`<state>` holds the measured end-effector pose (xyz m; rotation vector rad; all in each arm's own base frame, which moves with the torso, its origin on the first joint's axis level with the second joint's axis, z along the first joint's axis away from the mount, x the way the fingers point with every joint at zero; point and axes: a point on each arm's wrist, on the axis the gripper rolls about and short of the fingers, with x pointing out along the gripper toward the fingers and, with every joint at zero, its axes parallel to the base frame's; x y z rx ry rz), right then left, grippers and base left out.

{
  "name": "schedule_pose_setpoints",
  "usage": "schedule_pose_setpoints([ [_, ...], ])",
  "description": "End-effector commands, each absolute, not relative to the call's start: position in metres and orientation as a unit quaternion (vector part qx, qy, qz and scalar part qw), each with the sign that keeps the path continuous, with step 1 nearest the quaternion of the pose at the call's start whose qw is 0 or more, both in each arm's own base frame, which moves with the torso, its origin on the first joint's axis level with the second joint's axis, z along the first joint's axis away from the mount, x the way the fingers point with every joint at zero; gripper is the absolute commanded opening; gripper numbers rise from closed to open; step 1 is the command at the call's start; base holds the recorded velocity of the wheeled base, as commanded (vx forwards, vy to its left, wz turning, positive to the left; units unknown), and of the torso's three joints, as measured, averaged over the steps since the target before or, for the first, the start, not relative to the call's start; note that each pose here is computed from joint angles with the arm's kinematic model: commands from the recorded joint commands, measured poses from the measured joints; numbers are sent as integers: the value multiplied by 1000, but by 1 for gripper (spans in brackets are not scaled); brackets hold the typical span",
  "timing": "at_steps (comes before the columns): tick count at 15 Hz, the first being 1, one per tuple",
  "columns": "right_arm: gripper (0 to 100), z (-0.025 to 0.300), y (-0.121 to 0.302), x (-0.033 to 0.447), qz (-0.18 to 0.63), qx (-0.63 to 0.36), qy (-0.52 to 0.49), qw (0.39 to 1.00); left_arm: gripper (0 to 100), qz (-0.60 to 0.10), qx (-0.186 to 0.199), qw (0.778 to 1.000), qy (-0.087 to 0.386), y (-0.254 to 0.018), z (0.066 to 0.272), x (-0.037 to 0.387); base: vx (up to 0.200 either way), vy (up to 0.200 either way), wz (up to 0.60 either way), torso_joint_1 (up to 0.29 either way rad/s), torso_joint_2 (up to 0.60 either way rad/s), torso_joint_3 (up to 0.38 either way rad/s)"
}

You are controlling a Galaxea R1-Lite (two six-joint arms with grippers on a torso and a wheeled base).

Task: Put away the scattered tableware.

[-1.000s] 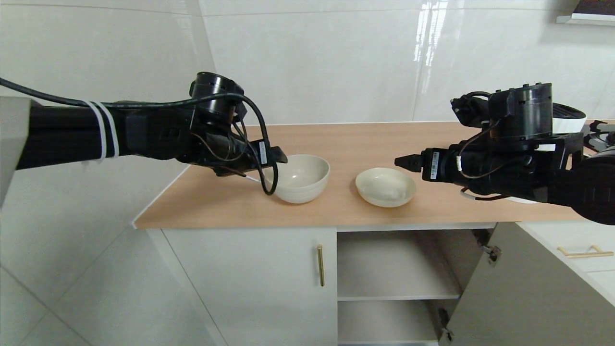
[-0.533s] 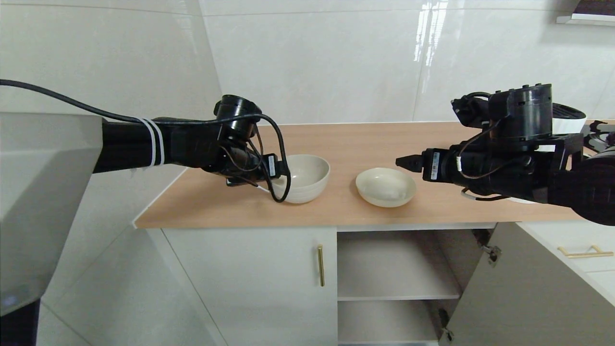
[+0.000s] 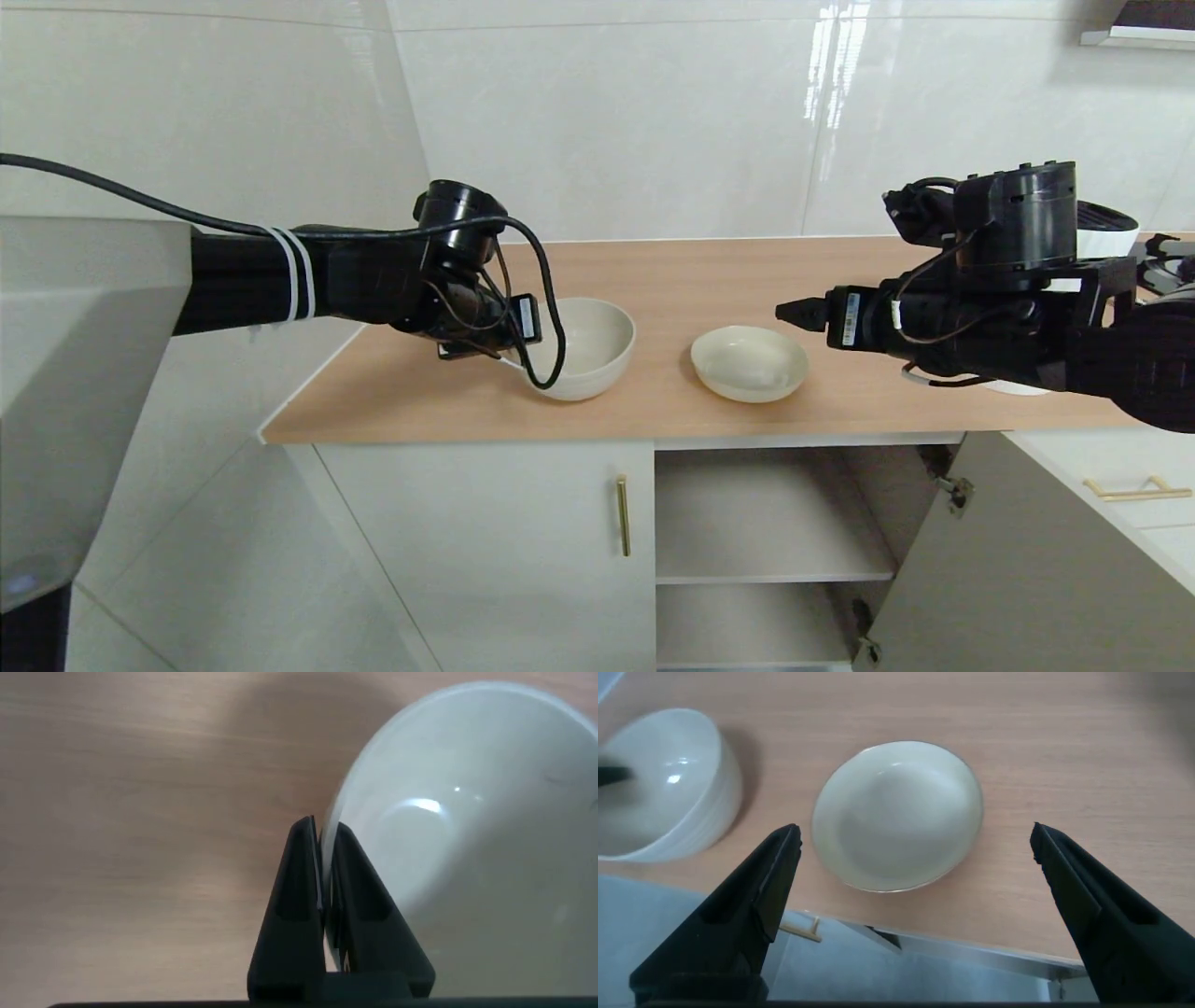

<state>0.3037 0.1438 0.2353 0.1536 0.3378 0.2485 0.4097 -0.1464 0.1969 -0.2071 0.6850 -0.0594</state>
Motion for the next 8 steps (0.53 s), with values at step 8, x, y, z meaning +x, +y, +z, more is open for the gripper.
schedule_pose_setpoints([
  [8, 100, 191, 158, 359, -5, 34, 266, 963, 0, -46, -157, 954, 253, -112, 292, 309, 0, 0, 0, 0, 0, 0],
])
